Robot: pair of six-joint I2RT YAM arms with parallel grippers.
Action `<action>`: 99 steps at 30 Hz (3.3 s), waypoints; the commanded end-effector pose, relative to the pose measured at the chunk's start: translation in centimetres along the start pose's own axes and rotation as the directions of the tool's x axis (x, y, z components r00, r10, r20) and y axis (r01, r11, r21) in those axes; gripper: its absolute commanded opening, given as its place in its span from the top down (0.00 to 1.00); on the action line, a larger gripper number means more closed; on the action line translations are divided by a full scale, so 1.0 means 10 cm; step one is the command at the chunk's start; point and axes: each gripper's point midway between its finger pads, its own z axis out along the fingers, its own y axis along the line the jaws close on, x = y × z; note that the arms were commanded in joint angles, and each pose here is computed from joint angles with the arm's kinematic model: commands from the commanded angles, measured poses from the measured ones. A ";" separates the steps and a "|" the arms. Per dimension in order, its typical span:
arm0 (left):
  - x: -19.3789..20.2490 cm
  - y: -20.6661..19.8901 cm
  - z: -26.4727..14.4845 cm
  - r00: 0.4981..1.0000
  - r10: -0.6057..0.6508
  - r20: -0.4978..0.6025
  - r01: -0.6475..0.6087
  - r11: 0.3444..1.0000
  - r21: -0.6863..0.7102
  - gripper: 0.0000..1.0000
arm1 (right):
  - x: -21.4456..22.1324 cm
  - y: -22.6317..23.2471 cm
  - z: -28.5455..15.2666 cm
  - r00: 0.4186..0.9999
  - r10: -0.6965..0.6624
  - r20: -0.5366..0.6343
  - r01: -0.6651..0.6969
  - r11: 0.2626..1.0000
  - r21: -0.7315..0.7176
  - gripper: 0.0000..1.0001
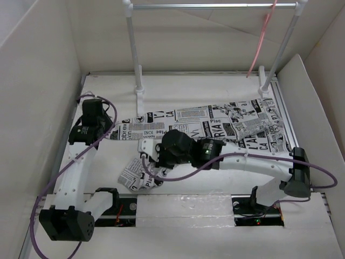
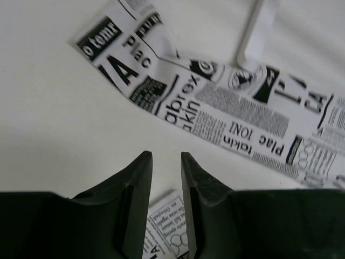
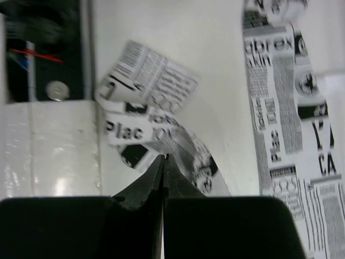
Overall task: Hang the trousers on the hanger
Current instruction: Flatten out the trousers at the center of the board.
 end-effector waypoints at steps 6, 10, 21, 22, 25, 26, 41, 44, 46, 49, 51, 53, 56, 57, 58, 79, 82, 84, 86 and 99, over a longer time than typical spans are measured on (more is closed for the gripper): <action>1.02 -0.63 -0.04 0.873 0.392 -0.289 -0.359 0.919 0.161 0.67 | 0.54 -0.65 -0.86 0.985 0.169 -0.036 -0.152 0.946 0.287 0.83; 1.40 -0.54 0.05 0.801 0.431 -0.415 -0.388 0.902 0.188 0.45 | 0.91 -0.84 -1.46 0.949 0.311 0.055 -0.302 0.844 0.442 0.69; 2.30 -0.11 0.21 0.627 0.363 -0.689 -0.407 0.907 0.107 0.45 | 1.57 -0.91 -2.26 0.893 0.406 0.196 -0.439 0.682 0.586 0.52; 2.29 -0.07 0.23 0.636 0.350 -0.688 -0.416 0.906 0.076 0.45 | 1.64 -0.95 -2.25 0.890 0.417 0.187 -0.440 0.672 0.596 0.52; 2.23 -0.10 0.28 0.694 0.287 -0.660 -0.375 0.927 0.010 0.46 | 1.60 -0.92 -2.14 0.896 0.395 0.201 -0.438 0.721 0.537 0.52; 2.23 -0.12 0.32 0.720 0.255 -0.645 -0.346 0.938 -0.015 0.48 | 1.56 -0.93 -2.12 0.896 0.387 0.216 -0.441 0.732 0.518 0.52; 2.03 -0.07 0.36 0.783 0.177 -0.596 -0.287 0.953 -0.094 1.00 | 1.63 -0.99 -2.22 0.905 0.385 0.181 -0.420 0.738 0.528 0.53; 1.44 -0.06 0.31 0.877 0.123 -0.464 -0.223 0.960 -0.167 1.00 | 1.75 -1.00 -2.22 0.896 0.414 0.158 -0.429 0.718 0.548 0.52; 1.07 -0.04 0.28 0.925 0.074 -0.372 -0.156 0.968 -0.197 1.00 | 1.86 -1.00 -2.21 0.888 0.441 0.131 -0.433 0.704 0.563 0.52; 0.66 0.23 0.28 0.956 -0.036 -0.290 -0.045 0.962 -0.268 1.00 | 1.99 -0.98 -2.20 0.874 0.476 0.099 -0.440 0.688 0.577 0.52; 0.54 0.37 0.32 0.964 -0.080 -0.255 -0.002 0.952 -0.306 1.00 | 2.02 -0.97 -2.20 0.871 0.484 0.090 -0.440 0.684 0.581 0.52; 0.39 0.58 0.32 0.973 -0.118 -0.198 0.035 0.924 -0.380 1.00 | 2.04 -0.99 -2.22 0.867 0.489 0.095 -0.445 0.674 0.589 0.52; 0.09 0.63 0.24 0.973 -0.203 -0.107 0.151 0.918 -0.367 1.00 | 2.02 -0.99 -2.23 0.871 0.484 0.089 -0.438 0.680 0.587 0.52; -0.09 0.51 0.17 0.974 -0.214 -0.072 0.182 0.933 -0.311 1.00 | 2.02 -1.00 -2.25 0.873 0.480 0.087 -0.432 0.678 0.595 0.52; -0.18 0.37 0.09 0.970 -0.234 -0.066 0.212 0.947 -0.242 1.00 | 2.02 -1.00 -2.26 0.874 0.479 0.083 -0.428 0.676 0.600 0.52; 0.07 0.92 0.53 0.967 -0.127 -0.219 -0.014 0.837 -0.547 1.00 | 2.19 -1.07 -2.37 0.847 0.529 0.049 -0.425 0.618 0.661 0.41; 0.19 0.97 0.73 0.954 -0.122 -0.275 -0.056 0.825 -0.562 1.00 | 2.20 -1.12 -2.38 0.840 0.540 0.048 -0.431 0.611 0.664 0.37; 0.26 1.06 0.82 0.938 -0.153 -0.311 -0.066 0.802 -0.593 1.00 | 2.18 -1.12 -2.34 0.839 0.543 0.046 -0.440 0.625 0.645 0.36; 0.27 1.12 0.93 0.941 -0.143 -0.306 -0.086 0.775 -0.627 1.00 | 2.17 -1.15 -2.33 0.840 0.540 0.055 -0.444 0.624 0.643 0.36; -0.32 0.99 1.00 0.977 -0.185 -0.104 0.099 0.831 -0.548 0.21 | 2.18 -1.00 -2.10 0.854 0.520 0.018 -0.451 0.722 0.526 1.00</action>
